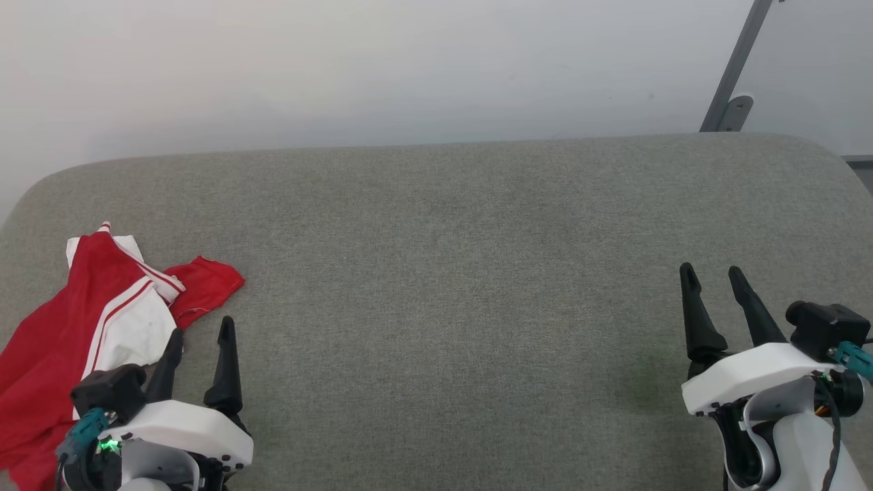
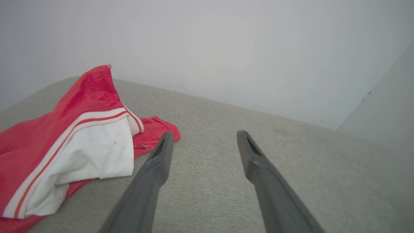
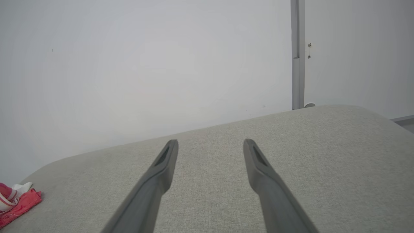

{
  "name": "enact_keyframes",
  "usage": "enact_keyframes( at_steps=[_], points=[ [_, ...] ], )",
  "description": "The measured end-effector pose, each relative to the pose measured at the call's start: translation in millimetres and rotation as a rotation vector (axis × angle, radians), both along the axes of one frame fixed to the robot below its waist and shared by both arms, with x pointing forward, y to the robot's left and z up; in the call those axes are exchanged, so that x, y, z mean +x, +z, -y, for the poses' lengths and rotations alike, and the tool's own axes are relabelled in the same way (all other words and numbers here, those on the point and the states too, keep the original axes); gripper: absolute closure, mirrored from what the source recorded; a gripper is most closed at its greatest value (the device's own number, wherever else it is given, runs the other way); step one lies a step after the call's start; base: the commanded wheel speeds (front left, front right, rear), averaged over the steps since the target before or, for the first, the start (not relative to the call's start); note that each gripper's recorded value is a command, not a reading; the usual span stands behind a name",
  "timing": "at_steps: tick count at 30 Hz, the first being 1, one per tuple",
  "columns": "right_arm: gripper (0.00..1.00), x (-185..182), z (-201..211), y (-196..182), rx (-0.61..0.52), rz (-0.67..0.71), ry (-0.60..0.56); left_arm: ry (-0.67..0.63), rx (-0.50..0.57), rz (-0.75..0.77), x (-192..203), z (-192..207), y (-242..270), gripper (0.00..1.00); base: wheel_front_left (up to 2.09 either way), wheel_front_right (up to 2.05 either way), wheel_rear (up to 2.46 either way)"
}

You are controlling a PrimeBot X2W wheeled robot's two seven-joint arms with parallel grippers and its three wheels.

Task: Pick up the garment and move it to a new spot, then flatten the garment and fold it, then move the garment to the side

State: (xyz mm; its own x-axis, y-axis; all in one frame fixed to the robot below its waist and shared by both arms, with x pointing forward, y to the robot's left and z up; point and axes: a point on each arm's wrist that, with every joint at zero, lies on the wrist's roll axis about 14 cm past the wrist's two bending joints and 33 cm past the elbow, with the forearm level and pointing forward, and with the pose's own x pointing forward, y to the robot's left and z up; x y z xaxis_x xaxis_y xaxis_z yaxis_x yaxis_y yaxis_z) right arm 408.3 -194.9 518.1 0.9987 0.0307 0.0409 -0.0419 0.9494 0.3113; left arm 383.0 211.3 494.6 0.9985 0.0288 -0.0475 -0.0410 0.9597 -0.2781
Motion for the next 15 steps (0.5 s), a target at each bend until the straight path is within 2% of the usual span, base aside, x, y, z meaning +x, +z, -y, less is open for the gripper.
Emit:
enact_keyframes(
  at_steps=[15],
  points=[
    [0.00, 2.7, -8.3, 7.0, -0.081, 0.041, 0.025, -0.020, 0.126, 0.036, -3.8, 5.6, 4.8, 0.00, 0.00, 0.00, 0.00]
  ],
)
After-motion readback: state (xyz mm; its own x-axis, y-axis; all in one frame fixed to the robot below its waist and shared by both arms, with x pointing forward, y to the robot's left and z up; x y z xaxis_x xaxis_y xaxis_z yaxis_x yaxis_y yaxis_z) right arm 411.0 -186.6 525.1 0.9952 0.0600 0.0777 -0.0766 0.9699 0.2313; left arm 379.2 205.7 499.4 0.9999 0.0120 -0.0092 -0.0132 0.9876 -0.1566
